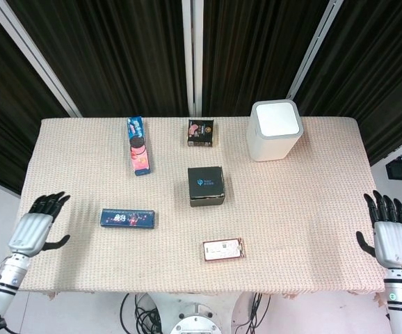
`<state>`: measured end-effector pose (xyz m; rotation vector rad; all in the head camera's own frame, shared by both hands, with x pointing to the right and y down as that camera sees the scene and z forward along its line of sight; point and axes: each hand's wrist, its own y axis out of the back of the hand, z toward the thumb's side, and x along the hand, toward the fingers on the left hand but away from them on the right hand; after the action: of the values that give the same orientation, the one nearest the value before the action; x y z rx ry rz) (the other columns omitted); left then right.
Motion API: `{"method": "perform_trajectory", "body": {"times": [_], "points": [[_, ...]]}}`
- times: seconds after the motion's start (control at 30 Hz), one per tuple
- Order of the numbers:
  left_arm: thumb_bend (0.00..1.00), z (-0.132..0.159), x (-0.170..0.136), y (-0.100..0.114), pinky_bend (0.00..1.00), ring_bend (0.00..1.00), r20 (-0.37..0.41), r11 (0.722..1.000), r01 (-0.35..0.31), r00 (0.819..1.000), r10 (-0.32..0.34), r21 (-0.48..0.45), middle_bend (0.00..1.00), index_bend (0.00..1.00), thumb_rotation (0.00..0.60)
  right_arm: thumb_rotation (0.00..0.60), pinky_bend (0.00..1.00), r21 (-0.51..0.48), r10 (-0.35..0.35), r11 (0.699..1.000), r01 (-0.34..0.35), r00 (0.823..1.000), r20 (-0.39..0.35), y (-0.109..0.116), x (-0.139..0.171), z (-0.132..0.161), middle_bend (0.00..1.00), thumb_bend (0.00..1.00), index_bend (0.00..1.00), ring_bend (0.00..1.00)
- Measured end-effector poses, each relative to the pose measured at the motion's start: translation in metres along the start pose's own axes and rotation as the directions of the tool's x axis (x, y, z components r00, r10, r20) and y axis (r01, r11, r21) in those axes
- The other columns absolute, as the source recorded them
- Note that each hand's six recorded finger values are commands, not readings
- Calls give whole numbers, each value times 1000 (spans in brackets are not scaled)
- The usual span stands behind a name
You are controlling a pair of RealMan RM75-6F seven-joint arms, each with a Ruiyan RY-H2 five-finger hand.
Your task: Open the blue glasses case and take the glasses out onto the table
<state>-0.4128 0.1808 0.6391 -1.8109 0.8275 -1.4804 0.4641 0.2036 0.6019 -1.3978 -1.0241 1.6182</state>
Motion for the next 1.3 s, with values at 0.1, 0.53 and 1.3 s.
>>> {"method": "perform_trajectory", "body": {"times": [0.1, 0.53, 1.3], "points": [[244, 18, 17, -6, 0, 0, 49, 1000, 13, 999, -12, -25, 0, 0, 600, 600, 0, 5, 7, 1000, -7, 1000, -5, 0, -2, 0, 0, 268, 0, 0], [246, 53, 63, -38, 0, 0, 82, 990, 106, 992, -99, -92, 105, 0, 600, 600, 0, 8, 23, 1000, -23, 1000, -4, 4, -6, -4, 0, 270, 0, 0], [250, 66, 40, -48, 0, 0, 92, 978, 185, 980, -176, -101, 250, 0, 600, 600, 0, -5, 31, 1000, -31, 999, 16, 2, -4, -15, 0, 271, 0, 0]]}}
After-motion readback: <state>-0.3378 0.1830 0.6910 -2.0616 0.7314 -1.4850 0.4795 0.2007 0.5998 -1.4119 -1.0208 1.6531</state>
